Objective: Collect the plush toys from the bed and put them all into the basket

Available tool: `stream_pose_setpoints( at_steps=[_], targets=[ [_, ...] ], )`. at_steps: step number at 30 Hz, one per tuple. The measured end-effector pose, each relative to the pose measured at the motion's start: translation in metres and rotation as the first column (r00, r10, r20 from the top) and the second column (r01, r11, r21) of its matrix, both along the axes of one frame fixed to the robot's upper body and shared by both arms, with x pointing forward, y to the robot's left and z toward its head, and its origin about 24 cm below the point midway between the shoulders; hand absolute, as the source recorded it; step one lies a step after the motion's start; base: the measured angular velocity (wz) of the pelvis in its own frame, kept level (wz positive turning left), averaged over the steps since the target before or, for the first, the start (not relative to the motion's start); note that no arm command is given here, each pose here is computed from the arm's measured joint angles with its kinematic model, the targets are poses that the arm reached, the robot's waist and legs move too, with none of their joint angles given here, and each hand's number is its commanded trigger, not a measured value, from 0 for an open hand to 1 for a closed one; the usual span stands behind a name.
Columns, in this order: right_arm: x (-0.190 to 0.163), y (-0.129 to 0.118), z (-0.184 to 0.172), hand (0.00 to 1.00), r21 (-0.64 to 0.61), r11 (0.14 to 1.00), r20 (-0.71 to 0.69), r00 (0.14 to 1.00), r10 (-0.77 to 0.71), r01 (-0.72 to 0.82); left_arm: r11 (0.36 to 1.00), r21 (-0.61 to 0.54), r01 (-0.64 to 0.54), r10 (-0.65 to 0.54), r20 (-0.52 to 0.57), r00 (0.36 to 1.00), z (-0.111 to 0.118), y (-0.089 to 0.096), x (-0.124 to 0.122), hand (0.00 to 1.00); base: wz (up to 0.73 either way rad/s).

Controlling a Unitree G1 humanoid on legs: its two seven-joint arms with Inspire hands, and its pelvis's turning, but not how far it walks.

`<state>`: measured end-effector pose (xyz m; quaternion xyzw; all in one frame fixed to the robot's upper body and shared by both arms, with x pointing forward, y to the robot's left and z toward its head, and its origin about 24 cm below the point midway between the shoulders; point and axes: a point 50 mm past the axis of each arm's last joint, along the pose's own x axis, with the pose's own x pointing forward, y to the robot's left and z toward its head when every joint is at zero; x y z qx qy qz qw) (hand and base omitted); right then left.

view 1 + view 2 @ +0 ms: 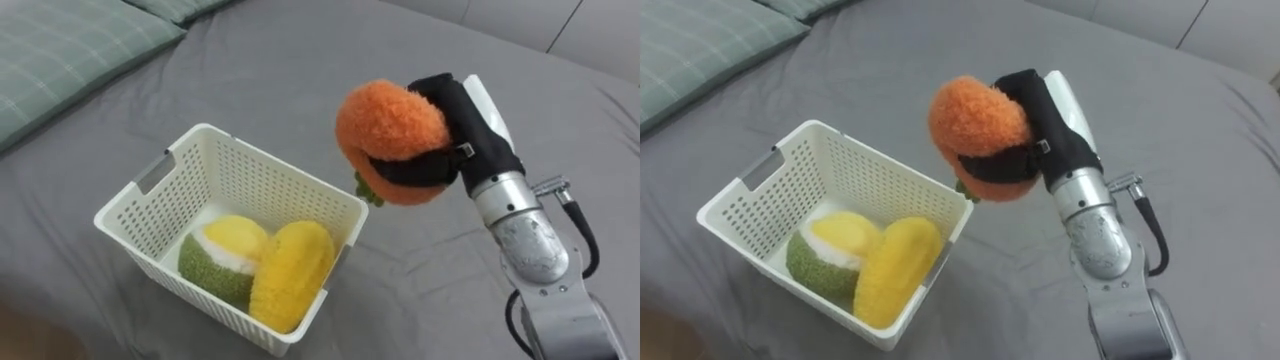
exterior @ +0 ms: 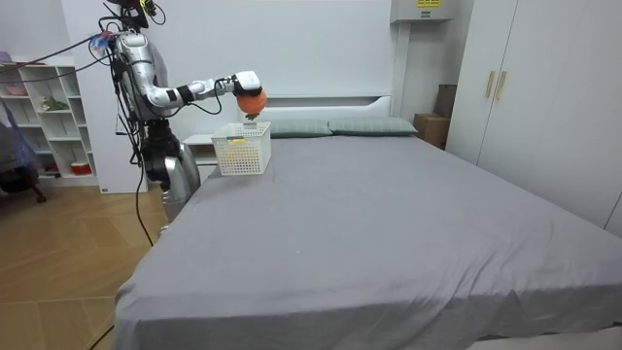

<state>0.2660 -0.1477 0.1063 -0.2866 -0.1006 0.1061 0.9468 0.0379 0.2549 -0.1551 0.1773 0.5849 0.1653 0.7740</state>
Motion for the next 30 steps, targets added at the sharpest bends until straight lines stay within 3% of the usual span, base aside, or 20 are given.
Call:
stream_pose_setpoints(
  at_steps=[6, 13, 14, 15, 16, 18, 19, 30],
  targets=[
    [0.006, 0.02, 0.011, 1.0, 0.0, 0.997, 0.033, 0.996, 0.079, -0.079, 0.999, 0.002, 0.036, -0.036, 0.004, 0.999, 0.0, -0.001, 0.006, 0.0, 0.0],
    [0.012, 0.042, 0.026, 0.99, 0.013, 0.987, 0.073, 0.985, 0.157, -0.159, 0.999, 0.033, 0.034, -0.032, -0.05, 0.998, 0.0, 0.004, -0.006, 0.0, 0.06],
    [0.012, 0.042, 0.026, 0.93, 0.016, 0.987, 0.073, 0.984, 0.16, -0.162, 0.999, 0.032, 0.033, -0.031, -0.056, 0.998, -0.001, 0.004, -0.007, 0.0, 0.04],
    [0.012, 0.043, 0.026, 0.69, 0.024, 0.986, 0.068, 0.984, 0.164, -0.166, 0.999, 0.032, 0.033, -0.031, -0.059, 0.998, -0.001, 0.004, -0.007, 0.0, 0.09],
    [0.012, 0.045, 0.025, 0.58, 0.034, 0.984, 0.061, 0.983, 0.174, -0.176, 0.999, 0.033, 0.033, -0.031, -0.061, 0.998, -0.001, 0.004, -0.007, 0.0, 0.11],
    [0.01, 0.049, 0.024, 0.15, 0.042, 0.98, 0.053, 0.979, 0.195, -0.197, 0.999, 0.031, 0.035, -0.032, -0.075, 0.997, -0.001, 0.003, -0.011, 0.0, 0.08],
    [0.01, 0.05, 0.023, 0.0, 0.051, 0.977, 0.049, 0.978, 0.203, -0.205, 0.999, 0.028, 0.042, -0.04, -0.08, 0.996, -0.001, 0.002, -0.01, 0.0, 0.07],
    [0.01, 0.056, 0.016, 0.0, -0.035, 0.979, 0.037, 0.979, 0.202, -0.201, 0.996, 0.008, 0.087, -0.086, -0.093, 0.992, -0.002, 0.0, -0.009, 0.0, 0.04]
  ],
)
